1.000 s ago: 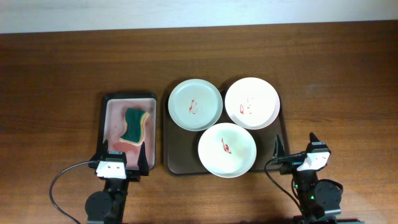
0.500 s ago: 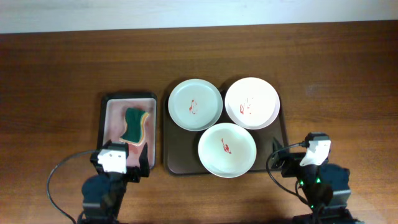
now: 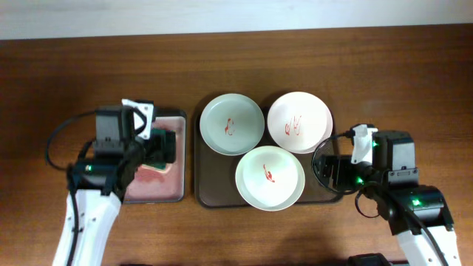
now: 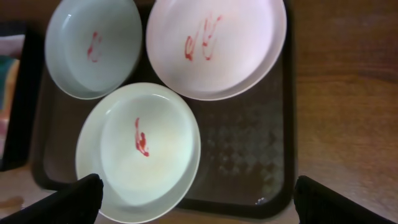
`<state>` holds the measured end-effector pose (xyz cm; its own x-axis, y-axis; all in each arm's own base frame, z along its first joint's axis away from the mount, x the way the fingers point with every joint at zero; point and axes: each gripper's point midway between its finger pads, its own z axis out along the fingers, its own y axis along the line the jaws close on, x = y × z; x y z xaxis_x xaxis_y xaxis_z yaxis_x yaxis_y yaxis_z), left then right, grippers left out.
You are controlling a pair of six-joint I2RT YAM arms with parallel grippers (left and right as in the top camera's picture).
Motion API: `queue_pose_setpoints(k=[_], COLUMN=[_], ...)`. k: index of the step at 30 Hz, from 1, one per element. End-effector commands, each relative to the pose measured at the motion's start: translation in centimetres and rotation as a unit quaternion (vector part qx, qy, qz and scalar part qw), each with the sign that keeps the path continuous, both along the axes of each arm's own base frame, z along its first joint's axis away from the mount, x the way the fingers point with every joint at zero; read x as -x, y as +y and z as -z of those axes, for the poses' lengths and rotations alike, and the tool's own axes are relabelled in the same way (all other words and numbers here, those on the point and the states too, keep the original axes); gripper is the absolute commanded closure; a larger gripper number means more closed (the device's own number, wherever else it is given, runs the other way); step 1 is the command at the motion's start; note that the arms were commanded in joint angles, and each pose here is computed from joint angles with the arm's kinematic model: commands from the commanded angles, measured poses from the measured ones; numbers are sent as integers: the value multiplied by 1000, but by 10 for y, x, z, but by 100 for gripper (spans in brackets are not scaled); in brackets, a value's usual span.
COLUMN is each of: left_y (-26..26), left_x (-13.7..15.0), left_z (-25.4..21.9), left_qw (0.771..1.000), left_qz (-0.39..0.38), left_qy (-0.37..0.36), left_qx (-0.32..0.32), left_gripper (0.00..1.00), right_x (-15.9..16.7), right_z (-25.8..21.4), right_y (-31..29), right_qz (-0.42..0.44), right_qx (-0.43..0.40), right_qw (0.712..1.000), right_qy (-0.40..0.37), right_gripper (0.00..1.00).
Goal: Clean dirty plates on tray and stack at the side
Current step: 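Reach the left gripper down and grasp the green sponge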
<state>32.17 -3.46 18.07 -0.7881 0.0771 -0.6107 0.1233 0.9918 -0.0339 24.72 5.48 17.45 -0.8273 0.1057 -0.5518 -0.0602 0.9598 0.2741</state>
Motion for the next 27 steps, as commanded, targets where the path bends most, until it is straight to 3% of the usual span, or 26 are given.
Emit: queue_pose_setpoints(k=[1,6,11,15,19,20,22,24,25,27], left_y=[-1,17,16,16,17,17,17,17,17,18], left_x=[-7,-26,-43,-41,-36,-33,-29,-29,-29,-28], left_z=[7,28,95,143,170,180,187,188,187,188], left_qw=[1000,998,993,985,978,976,973,972,972,972], left_qz=[3,-34,-35,-34,-32,-32,-31,-31,-31,-31], left_qy=[17,25,100,160,196,209,223,223,223,226], left_qx=[3,-42,-49,-54,-58,-59,-60,-60,-61,-61], left_gripper=[1,1,0,4,21,36,56,95,100,100], right_x=[-1,1,1,1,1,1,1,1,1,1], right_z=[-10,-8,-8,-8,-8,-8,-8,-8,-8,-7], right_y=[7,7,7,7,7,7,7,6,6,6], right_qz=[-10,-10,-10,-10,-10,-10,-10,-8,-8,-8], right_qx=[-17,-16,-16,-16,-16,-16,-16,-14,-14,-13], right_qw=[1000,1000,1000,1000,1000,1000,1000,1000,1000,1000], right_qy=[-6,-1,-1,-1,0,-1,0,0,-1,0], right_gripper=[1,1,1,1,1,1,1,1,1,1])
